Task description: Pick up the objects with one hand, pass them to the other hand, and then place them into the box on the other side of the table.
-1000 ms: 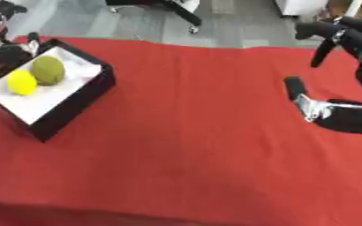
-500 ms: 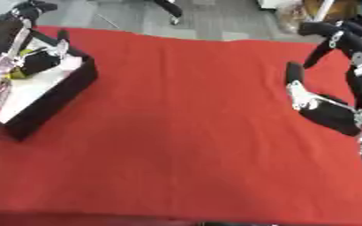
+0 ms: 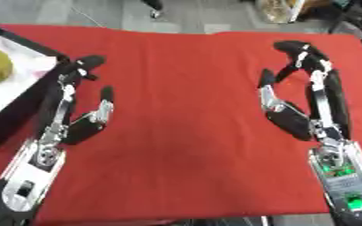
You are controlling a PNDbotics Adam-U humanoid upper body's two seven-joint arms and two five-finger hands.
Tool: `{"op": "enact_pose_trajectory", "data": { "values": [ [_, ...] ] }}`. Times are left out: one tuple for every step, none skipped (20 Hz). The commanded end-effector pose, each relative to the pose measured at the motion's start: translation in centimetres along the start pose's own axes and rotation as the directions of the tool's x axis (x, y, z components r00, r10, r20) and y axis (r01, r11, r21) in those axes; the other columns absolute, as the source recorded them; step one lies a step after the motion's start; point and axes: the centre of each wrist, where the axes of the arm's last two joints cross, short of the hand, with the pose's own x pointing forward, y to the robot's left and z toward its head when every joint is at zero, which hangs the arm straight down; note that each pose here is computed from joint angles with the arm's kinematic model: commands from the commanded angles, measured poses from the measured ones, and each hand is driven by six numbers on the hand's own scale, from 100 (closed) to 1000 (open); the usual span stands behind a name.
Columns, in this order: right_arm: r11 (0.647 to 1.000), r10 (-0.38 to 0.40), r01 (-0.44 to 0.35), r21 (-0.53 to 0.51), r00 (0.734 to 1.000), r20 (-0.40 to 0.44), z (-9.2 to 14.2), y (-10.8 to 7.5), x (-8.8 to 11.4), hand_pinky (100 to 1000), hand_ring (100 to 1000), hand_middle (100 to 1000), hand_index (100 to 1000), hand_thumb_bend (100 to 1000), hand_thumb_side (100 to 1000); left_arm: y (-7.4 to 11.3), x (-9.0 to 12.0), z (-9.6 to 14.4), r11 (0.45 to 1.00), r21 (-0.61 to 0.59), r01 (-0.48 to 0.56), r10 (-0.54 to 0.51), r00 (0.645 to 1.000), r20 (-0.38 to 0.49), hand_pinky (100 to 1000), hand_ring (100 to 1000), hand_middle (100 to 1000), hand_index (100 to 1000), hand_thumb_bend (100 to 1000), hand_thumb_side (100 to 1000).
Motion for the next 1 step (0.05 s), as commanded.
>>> {"op": "enact_pose_trajectory", "data": {
  "values": [
    [0.999,-0.027,0.024,-0.048,0.998,-0.049,0.78,0.48,-0.83,773,401,674,787,100,524,-1.74,3.34,-0.27,0.989,0.026,-0.145,0.144,0.989,0.045,679,838,798,893,100,711]
  ]
}}
